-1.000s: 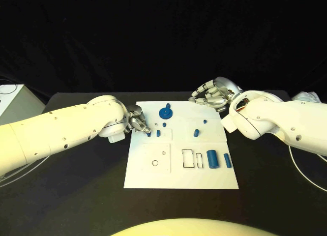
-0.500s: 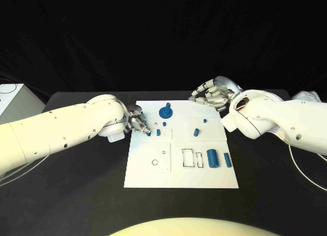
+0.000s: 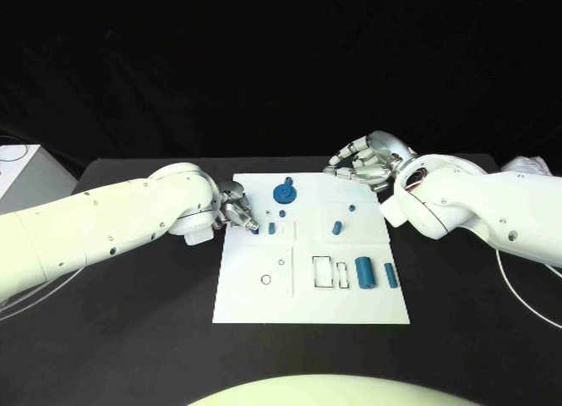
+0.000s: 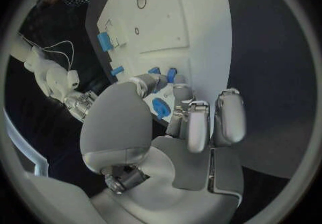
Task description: Assemble the parts on the task board
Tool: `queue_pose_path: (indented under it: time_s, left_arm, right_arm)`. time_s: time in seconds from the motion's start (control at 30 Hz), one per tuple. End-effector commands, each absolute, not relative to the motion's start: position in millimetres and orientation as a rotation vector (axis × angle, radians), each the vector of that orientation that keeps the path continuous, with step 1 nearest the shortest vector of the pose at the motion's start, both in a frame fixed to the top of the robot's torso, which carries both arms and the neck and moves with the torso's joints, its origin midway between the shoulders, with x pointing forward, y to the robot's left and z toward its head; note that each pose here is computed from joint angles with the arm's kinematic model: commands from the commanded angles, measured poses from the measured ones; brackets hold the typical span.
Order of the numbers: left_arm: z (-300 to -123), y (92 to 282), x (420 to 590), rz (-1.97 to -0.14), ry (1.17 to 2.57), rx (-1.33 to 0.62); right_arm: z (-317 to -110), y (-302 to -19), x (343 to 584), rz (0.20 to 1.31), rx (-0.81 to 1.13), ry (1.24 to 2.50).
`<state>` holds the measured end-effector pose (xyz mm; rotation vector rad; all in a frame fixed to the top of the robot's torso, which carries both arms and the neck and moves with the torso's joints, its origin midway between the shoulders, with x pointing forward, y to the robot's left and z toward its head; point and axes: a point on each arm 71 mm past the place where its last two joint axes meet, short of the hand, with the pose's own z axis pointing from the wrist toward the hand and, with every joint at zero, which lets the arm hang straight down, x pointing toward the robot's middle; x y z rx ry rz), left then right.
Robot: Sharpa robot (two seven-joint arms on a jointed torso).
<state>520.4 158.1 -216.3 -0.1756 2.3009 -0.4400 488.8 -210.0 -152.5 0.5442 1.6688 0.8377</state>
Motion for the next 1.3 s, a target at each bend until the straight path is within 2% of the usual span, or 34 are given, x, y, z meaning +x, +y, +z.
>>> queue_pose_path:
  time_s: [0.03,0.9,1.3]
  left_arm:
    - [-217.5,156.2,519.3,-0.437,2.319,-0.155]
    - [-227.9,147.0,517.8,-0.411,2.363,-0.115]
    - [-227.9,154.8,521.1,-0.396,2.339,-0.175]
  right_arm:
    - [-152.6,-208.7,488.3,0.844,0.526,1.676]
    - [-152.5,-208.6,487.7,0.846,0.526,1.677]
    - [-152.3,-209.4,487.6,0.846,0.529,1.674]
